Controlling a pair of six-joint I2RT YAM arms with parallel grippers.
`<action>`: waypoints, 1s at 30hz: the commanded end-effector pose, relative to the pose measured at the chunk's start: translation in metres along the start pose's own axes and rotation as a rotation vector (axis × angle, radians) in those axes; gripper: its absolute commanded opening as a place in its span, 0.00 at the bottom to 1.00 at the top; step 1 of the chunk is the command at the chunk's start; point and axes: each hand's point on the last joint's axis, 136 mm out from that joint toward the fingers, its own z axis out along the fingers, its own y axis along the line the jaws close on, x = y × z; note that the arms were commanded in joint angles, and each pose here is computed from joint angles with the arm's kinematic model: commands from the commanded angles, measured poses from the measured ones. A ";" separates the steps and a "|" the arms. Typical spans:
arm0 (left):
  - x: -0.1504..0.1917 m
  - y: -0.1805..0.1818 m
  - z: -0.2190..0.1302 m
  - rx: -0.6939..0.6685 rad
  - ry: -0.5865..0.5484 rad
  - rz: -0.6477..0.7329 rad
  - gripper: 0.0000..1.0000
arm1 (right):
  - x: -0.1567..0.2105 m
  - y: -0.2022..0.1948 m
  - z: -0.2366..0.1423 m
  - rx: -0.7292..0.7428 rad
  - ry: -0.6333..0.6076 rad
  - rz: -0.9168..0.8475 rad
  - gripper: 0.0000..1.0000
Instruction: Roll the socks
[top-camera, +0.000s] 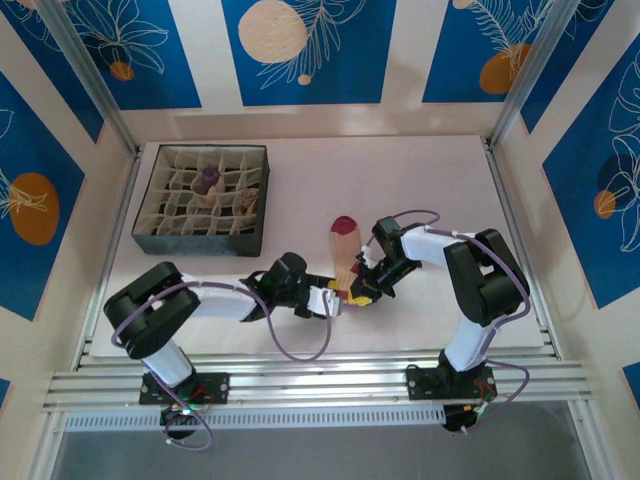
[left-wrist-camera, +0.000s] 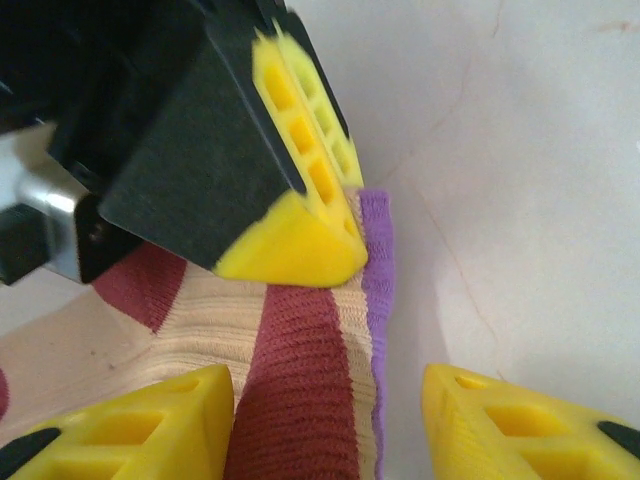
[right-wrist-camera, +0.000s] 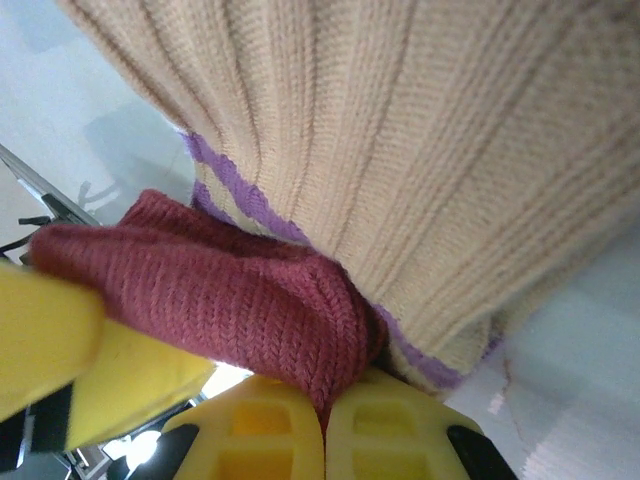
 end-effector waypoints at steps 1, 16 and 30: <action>0.001 0.004 0.008 -0.003 0.012 0.047 0.50 | 0.004 0.006 -0.002 -0.035 0.031 0.006 0.00; -0.002 -0.032 0.005 0.227 0.023 -0.094 0.00 | -0.019 0.000 -0.037 -0.016 -0.135 -0.006 0.36; -0.033 -0.055 -0.008 0.603 -0.054 -0.398 0.00 | -0.052 0.005 0.004 0.063 -0.077 -0.080 0.17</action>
